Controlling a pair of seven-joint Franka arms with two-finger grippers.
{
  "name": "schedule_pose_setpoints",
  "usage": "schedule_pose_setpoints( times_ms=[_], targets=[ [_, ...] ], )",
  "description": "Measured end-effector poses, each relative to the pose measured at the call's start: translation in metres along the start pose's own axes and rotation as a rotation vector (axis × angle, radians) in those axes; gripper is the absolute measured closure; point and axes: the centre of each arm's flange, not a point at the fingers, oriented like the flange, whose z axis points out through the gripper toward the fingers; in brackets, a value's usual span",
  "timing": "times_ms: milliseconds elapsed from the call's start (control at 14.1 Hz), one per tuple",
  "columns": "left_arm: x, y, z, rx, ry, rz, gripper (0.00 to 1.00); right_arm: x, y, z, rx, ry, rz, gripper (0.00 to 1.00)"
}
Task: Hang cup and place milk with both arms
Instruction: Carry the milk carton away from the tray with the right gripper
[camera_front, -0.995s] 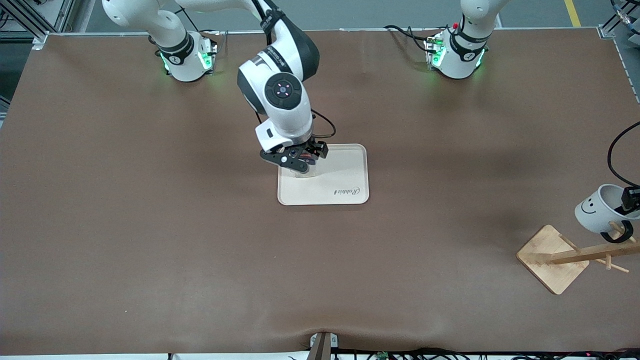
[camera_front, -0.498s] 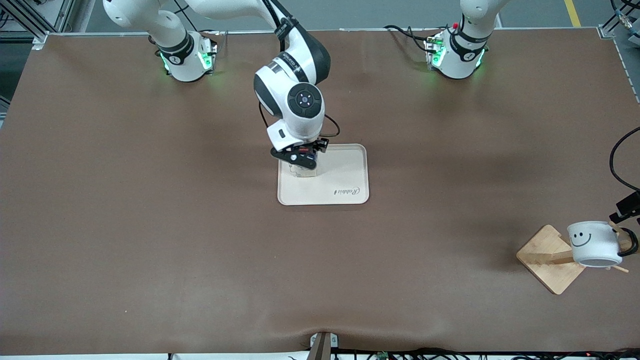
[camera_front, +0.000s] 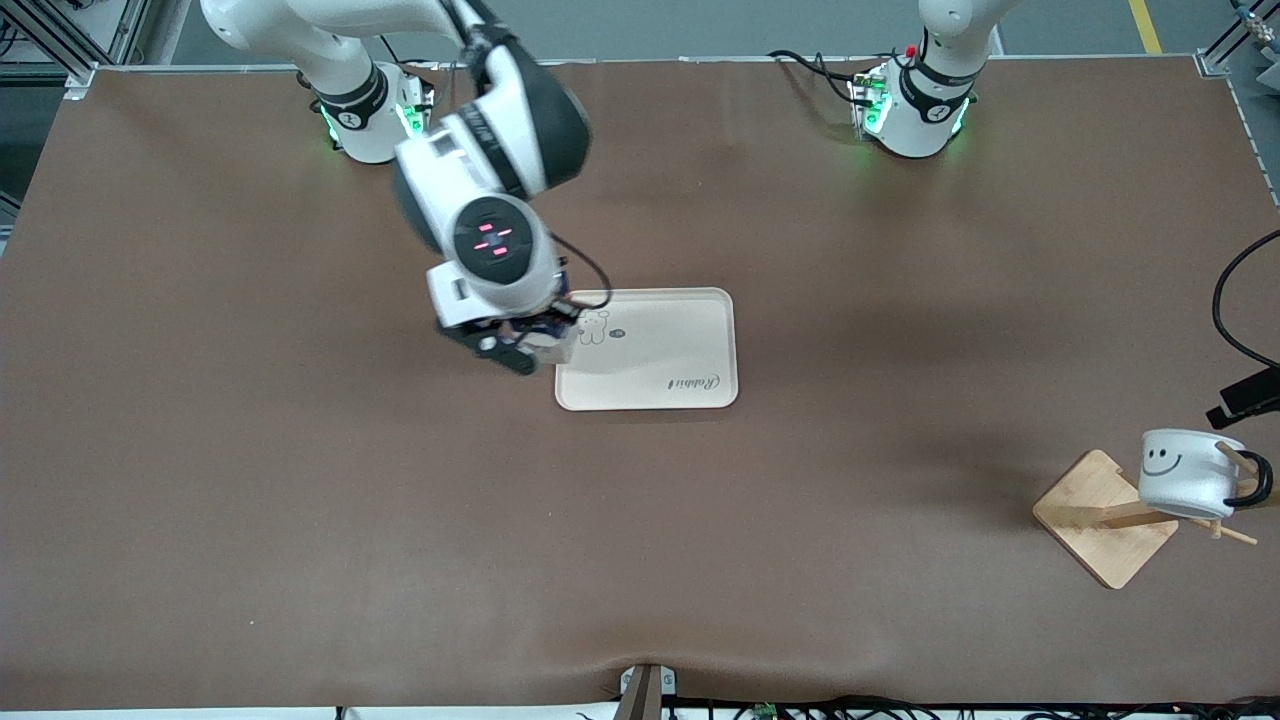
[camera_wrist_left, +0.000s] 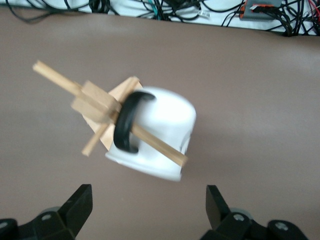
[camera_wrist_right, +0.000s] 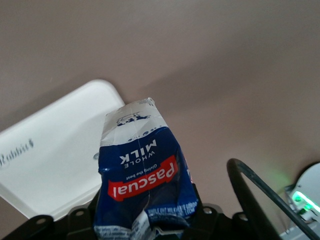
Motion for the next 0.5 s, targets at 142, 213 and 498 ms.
schedule_pose_setpoints(
  times_ms=[142,213,498],
  targets=[
    [-0.006,0.023,-0.013,0.018,-0.028,-0.030,0.00,0.042,0.056,-0.024,-0.021,-0.058,-0.044,0.39],
    [-0.008,0.034,-0.020,0.033,-0.038,-0.039,0.00,0.064,0.088,-0.032,-0.041,-0.082,-0.075,0.39],
    [-0.019,0.077,-0.039,0.050,-0.073,-0.071,0.00,0.165,0.213,-0.043,-0.022,-0.118,-0.165,0.39]
  ],
)
